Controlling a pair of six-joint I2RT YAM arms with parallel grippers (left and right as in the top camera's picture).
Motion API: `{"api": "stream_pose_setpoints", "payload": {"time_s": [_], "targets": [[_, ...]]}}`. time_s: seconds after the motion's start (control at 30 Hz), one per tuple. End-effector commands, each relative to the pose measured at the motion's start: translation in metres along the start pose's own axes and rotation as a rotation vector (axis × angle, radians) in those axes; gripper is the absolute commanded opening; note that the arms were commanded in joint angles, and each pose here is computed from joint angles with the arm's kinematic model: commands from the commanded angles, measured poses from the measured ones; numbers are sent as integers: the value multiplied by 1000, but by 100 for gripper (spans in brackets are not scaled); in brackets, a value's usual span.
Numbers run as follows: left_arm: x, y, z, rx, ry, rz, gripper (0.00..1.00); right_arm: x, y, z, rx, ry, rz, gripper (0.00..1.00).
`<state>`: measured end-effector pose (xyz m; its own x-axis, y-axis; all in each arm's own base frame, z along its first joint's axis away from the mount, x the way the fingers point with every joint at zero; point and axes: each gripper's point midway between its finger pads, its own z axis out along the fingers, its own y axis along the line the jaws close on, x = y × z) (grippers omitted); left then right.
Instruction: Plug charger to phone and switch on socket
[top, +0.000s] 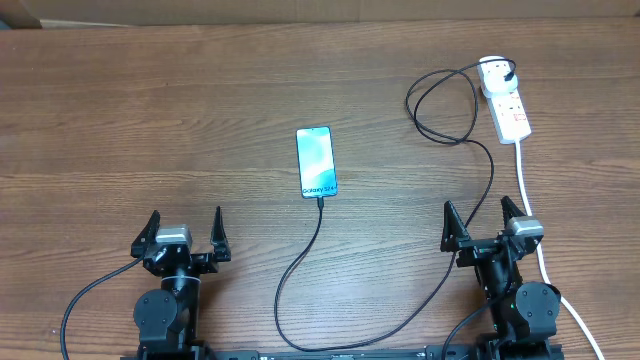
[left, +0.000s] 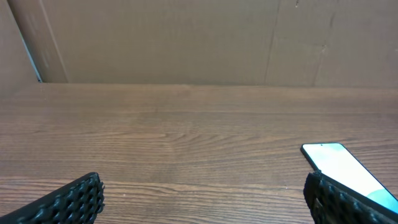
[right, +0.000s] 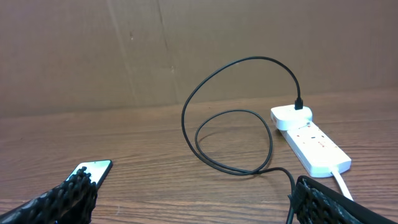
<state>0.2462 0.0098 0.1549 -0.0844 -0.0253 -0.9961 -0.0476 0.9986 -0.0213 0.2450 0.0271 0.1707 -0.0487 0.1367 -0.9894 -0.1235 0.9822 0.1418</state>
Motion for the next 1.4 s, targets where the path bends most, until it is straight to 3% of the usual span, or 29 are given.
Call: {"api": "stream_pose_setpoints", "payload": {"time_s": [0.0, 1.03, 1.37], "targets": [[-1, -1, 0, 1, -10, -6, 99, 1, -1, 0, 6, -9, -5, 100], [-1, -1, 0, 1, -10, -6, 100, 1, -1, 0, 7, -9, -5, 100], [-1, -1, 0, 1, -10, -6, 100, -2, -24, -2, 106, -16, -64, 100]]}}
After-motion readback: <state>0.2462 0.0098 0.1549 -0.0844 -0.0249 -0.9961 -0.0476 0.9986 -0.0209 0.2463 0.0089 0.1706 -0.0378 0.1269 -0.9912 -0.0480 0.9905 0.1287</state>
